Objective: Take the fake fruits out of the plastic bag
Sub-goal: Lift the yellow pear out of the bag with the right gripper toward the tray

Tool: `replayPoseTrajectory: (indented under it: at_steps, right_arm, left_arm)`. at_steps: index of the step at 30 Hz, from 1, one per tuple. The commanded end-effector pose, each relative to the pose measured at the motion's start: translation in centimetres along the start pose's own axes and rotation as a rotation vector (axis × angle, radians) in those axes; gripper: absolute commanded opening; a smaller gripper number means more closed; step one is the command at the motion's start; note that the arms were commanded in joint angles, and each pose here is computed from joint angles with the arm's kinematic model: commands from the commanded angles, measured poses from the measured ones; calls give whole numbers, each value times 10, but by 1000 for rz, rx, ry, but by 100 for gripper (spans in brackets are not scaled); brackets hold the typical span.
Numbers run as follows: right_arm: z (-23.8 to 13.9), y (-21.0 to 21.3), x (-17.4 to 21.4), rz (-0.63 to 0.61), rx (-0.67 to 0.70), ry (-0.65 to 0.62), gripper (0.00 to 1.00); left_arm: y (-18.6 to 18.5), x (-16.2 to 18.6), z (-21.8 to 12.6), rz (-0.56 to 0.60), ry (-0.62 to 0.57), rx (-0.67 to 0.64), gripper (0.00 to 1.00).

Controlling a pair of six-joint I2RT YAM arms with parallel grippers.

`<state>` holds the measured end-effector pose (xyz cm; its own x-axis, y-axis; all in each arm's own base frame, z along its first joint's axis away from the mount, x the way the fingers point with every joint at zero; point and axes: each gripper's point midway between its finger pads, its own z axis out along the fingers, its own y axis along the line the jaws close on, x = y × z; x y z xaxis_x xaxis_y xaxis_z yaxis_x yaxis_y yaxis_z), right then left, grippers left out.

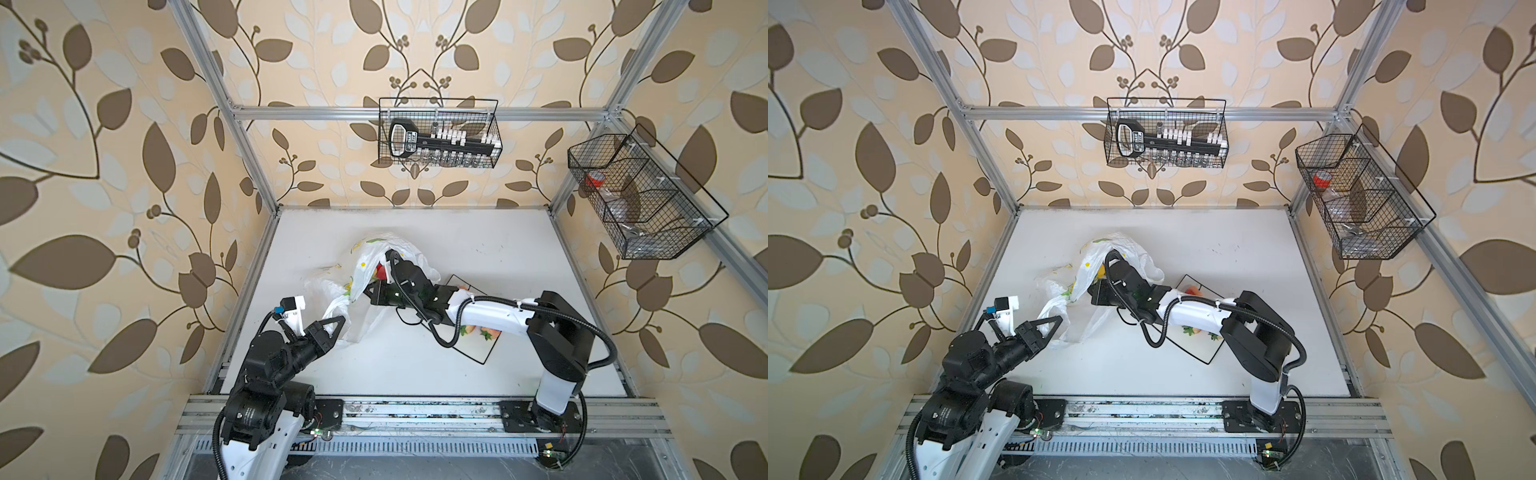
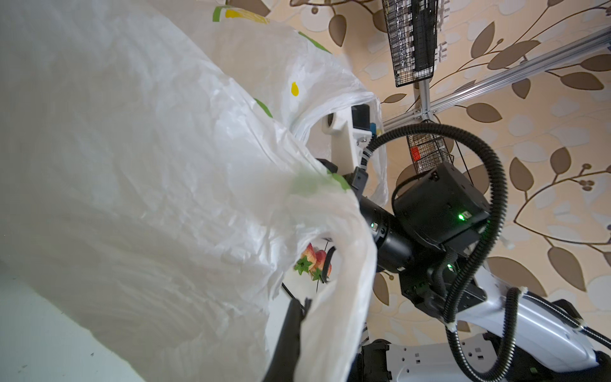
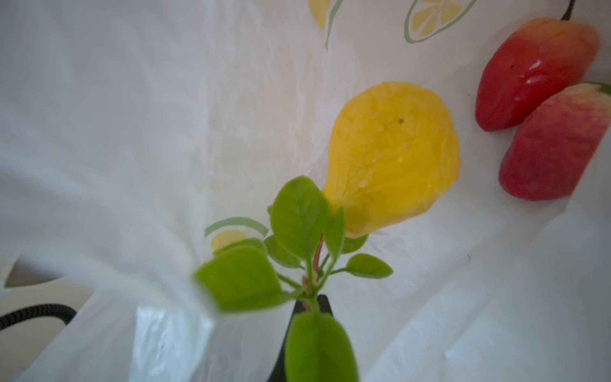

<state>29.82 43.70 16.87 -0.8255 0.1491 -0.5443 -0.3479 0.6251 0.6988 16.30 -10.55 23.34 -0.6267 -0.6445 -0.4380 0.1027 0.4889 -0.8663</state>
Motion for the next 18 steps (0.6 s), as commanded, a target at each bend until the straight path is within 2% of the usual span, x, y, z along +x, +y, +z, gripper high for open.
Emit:
replayPoseTrajectory:
  at_steps: [1,5,9,14,18]
  right_arm:
    - [-26,-1,18,-119,22,75,5]
    - [-53,-4,33,-202,45,107,6]
    - [-76,-11,48,-228,66,138,6]
    - [-106,-8,71,-274,25,163,7]
    - [-132,-1,85,-390,21,117,8]
  left_arm:
    - [-9,-6,0,30,-25,37,0]
    - [-10,-6,-1,29,-26,38,0]
    - [-9,-5,0,22,-22,38,0]
    - [-9,-5,-1,23,-28,41,0]
    - [-8,-4,0,22,-25,41,0]
